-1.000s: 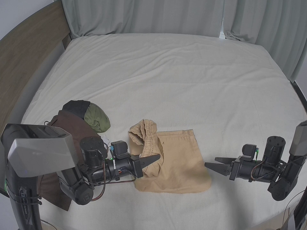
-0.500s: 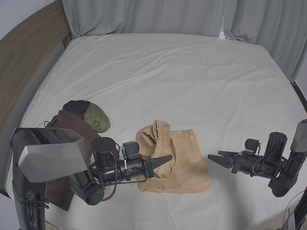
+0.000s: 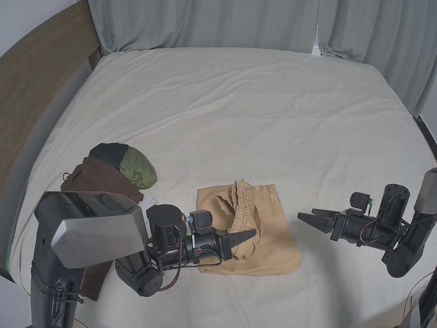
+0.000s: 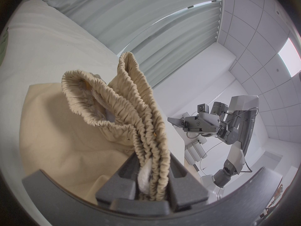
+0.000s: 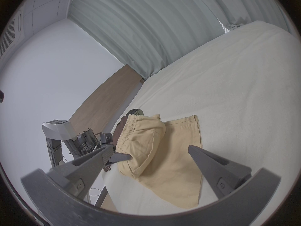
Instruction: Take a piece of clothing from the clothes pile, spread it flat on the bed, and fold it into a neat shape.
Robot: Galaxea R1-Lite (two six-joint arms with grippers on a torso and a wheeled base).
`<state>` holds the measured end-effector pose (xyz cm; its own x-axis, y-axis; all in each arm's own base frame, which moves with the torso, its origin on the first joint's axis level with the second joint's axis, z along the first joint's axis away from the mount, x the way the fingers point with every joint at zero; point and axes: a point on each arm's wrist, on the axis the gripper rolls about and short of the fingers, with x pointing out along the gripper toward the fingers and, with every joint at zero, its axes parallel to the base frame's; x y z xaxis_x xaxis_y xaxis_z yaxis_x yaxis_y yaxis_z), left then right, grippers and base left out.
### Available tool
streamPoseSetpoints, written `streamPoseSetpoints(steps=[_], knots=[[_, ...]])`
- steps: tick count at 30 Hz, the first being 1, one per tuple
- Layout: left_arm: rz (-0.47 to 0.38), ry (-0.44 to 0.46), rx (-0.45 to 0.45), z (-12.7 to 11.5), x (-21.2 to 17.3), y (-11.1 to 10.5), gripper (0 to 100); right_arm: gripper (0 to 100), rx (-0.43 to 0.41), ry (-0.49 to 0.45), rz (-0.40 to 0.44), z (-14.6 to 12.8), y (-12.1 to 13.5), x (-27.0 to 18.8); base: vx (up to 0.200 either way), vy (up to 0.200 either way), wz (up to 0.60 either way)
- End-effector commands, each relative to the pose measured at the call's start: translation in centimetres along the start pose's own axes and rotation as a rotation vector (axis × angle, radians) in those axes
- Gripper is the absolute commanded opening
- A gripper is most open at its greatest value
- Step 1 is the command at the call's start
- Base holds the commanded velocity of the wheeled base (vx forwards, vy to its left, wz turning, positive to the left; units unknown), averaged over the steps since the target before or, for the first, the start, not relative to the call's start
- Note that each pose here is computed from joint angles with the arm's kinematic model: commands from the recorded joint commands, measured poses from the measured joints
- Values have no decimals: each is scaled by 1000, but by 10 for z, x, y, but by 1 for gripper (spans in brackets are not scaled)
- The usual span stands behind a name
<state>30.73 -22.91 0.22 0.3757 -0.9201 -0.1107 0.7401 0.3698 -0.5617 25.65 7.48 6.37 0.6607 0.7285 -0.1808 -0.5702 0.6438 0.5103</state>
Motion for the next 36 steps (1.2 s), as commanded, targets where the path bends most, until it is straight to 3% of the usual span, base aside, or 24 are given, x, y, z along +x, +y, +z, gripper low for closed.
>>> streamPoseSetpoints(steps=[1, 11, 12, 28, 36], knots=[[3, 15, -8, -10, 6, 6, 0, 100, -1, -1, 1, 0, 0, 0, 0, 0, 0], [6, 2, -1, -11, 12, 9, 0, 100, -2, -3, 2, 1, 0, 0, 0, 0, 0], [10, 0, -1, -11, 13, 10, 100, 100, -2, -3, 2, 1, 0, 0, 0, 0, 0], [58, -52, 26, -2, 10, 14, 100, 100, -1, 3, 1, -1, 1, 0, 0, 0, 0], [97, -103, 72, 29, -26, 5, 100, 100, 0, 13, 6, -3, 2, 0, 0, 0, 0]])
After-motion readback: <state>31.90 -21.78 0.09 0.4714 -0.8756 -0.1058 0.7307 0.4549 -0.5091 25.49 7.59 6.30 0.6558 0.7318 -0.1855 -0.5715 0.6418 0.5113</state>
